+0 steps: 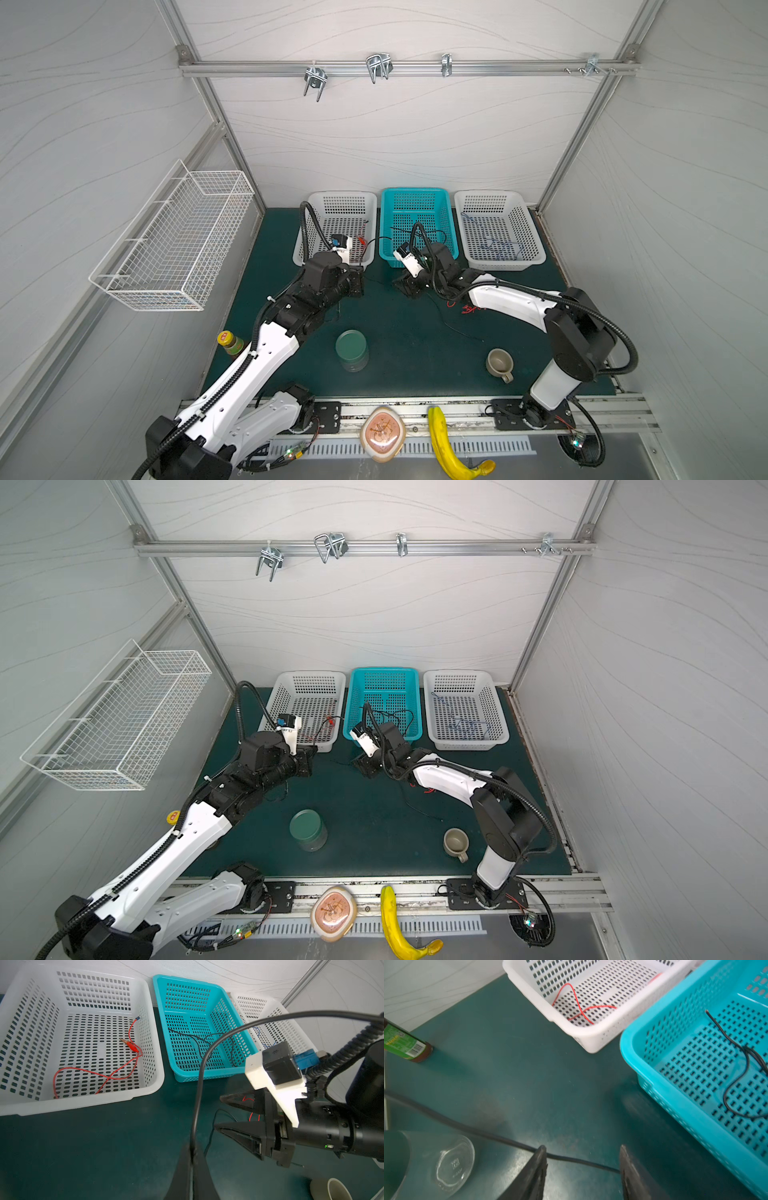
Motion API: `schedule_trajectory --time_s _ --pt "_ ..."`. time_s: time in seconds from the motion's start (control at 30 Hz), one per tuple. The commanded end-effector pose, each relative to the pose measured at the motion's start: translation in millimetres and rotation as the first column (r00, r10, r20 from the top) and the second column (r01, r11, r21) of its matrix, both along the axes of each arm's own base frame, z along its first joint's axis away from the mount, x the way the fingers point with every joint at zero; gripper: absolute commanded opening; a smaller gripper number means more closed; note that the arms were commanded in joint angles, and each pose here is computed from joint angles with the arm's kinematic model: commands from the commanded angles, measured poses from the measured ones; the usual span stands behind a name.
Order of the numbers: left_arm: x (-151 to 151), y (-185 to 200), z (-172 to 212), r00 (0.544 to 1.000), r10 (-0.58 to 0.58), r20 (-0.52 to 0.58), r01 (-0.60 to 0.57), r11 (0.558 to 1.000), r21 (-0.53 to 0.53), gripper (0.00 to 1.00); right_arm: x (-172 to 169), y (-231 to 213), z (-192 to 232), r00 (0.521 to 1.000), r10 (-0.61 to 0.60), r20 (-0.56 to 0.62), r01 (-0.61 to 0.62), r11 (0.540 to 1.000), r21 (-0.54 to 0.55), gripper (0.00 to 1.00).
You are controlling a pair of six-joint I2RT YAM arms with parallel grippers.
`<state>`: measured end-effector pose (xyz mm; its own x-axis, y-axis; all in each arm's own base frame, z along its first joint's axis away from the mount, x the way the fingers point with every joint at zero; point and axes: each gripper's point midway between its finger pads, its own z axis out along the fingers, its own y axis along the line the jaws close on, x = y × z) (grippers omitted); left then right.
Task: Untangle the cables
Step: 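Release the red tangle and move the right gripper toward the black wire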
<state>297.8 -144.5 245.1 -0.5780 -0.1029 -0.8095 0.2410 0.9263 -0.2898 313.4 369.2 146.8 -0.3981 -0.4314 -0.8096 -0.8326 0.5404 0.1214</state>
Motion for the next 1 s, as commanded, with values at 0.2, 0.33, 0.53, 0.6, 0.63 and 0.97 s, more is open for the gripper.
schedule_trajectory --time_s 0.2,0.33,0.53,0.6,0.63,0.97 --pt "4.8 5.8 19.2 0.999 0.042 0.033 -0.042 0.999 -0.007 0.0 -3.0 16.3 3.6 0.999 0.052 0.006 -0.052 0.997 0.053 0.56" --pt "6.4 8.7 17.7 0.998 0.057 0.034 -0.057 0.998 0.006 0.0 -9.2 8.5 4.3 0.999 0.038 0.009 -0.038 0.998 0.047 0.56" --pt "8.3 11.0 13.8 0.997 0.072 0.024 -0.072 0.997 0.021 0.0 -10.6 -10.9 13.8 0.998 -0.033 0.059 0.031 0.999 0.035 0.55" --pt "8.9 10.8 14.2 0.997 0.073 0.023 -0.074 0.997 0.019 0.0 -14.9 -11.2 17.0 0.997 -0.022 0.07 0.02 0.999 0.037 0.55" --pt "9.1 10.4 15.0 0.997 0.071 0.026 -0.072 0.997 0.019 0.0 -17.8 -9.6 16.9 0.997 -0.011 0.074 0.009 0.999 0.033 0.55" --pt "8.2 6.9 20.6 0.998 0.054 0.033 -0.054 0.999 0.002 0.0 -22.7 20.9 4.6 0.994 0.082 0.073 -0.084 0.996 0.029 0.55"
